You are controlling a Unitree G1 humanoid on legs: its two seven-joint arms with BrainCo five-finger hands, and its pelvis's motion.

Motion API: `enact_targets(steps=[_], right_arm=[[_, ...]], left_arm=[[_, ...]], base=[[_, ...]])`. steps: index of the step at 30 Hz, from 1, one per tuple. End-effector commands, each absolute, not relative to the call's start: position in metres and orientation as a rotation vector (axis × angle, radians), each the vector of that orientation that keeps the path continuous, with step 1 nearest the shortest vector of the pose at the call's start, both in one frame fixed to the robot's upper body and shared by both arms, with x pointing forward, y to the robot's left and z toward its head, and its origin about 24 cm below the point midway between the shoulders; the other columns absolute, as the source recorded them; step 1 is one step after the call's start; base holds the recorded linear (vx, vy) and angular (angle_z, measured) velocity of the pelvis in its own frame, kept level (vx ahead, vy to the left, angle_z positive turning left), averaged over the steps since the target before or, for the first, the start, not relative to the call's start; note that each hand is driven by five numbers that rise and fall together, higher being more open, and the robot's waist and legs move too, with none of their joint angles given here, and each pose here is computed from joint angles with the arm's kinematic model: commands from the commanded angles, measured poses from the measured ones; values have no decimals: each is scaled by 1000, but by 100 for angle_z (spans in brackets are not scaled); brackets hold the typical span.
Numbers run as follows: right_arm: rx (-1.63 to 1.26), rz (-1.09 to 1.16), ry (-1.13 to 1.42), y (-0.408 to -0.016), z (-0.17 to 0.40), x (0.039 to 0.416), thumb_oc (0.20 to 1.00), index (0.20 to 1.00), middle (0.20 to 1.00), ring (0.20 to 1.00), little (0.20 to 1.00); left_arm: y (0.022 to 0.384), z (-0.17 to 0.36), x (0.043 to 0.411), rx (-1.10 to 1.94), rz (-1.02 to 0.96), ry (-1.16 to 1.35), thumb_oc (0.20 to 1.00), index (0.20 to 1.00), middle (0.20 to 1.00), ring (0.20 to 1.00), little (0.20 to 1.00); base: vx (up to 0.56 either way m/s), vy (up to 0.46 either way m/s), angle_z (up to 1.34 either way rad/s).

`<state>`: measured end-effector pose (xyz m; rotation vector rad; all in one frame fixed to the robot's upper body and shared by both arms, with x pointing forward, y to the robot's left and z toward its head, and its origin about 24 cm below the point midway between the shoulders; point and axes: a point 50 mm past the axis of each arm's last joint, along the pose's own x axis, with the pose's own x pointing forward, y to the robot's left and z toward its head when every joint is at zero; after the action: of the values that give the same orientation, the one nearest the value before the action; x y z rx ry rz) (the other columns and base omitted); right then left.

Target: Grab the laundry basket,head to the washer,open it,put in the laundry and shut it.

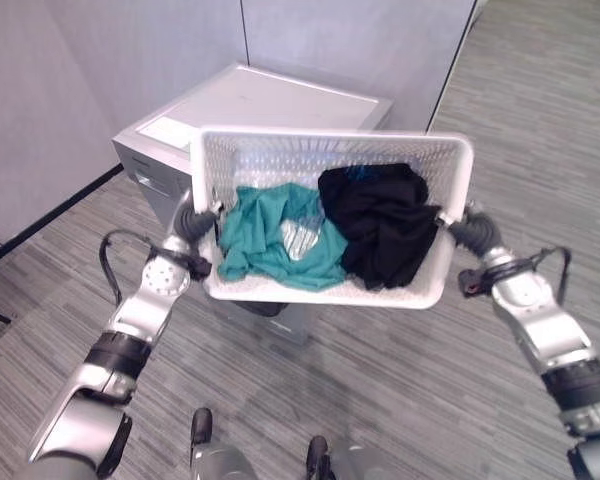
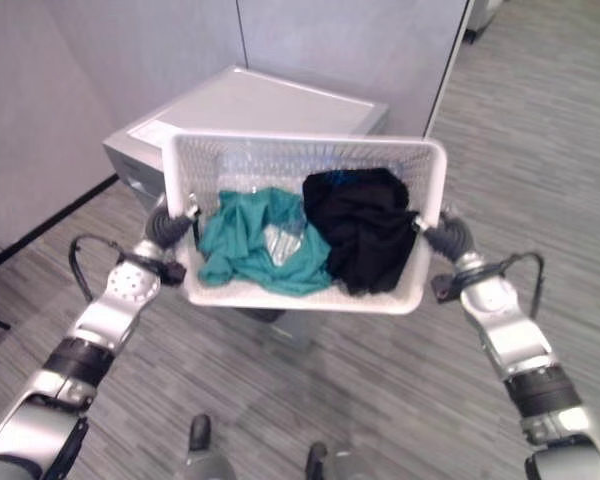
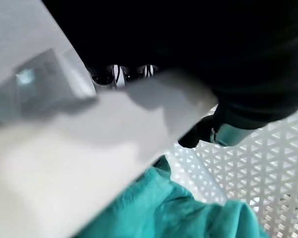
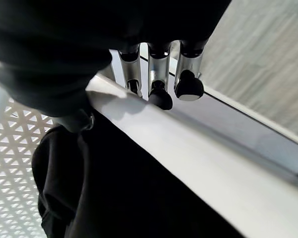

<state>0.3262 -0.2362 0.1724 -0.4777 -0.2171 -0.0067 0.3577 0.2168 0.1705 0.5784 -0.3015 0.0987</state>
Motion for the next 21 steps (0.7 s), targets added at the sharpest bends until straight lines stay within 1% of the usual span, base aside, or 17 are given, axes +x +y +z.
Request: enact_targets(steps=[1,3,6,7,10,13,14,18,21], right_arm=[[-363,-66,-531,-242,239,322,200,200,200,200,200],[-374,-23,-544,-227,244,330,200,200,200,200,200],[-421,15,-499,-208,244,349,200,200,200,200,200],[-421,16,-500,-208,245,349,200,200,200,200,200],[-499,17,-419,-200,240,366,200,200,200,200,200],[-550,-12,-373,-204,242,377,200,200,200,200,200],[-558,-10,-349,-198,245,386,200,200,200,200,200],[-596,-9,-290,-186,259,406,200,200,200,200,200],[-599,-35,-261,-185,263,413,200,200,200,200,200]], left_arm=[[288,200,347,548,429,-336,200,200,200,200,200],[288,203,349,569,431,-342,200,200,200,200,200],[284,208,353,596,415,-350,200,200,200,200,200],[285,208,353,596,416,-351,200,200,200,200,200],[277,217,365,639,394,-340,200,200,200,200,200],[270,227,375,701,363,-320,200,200,200,200,200],[270,232,379,725,356,-308,200,200,200,200,200],[271,248,390,754,364,-278,200,200,200,200,200],[272,263,396,775,388,-264,200,200,200,200,200]], base=[[146,285,-12],[193,332,-8],[159,354,-24],[126,377,-44],[126,411,-34],[86,349,13],[115,300,18],[156,112,-36],[252,4,11]])
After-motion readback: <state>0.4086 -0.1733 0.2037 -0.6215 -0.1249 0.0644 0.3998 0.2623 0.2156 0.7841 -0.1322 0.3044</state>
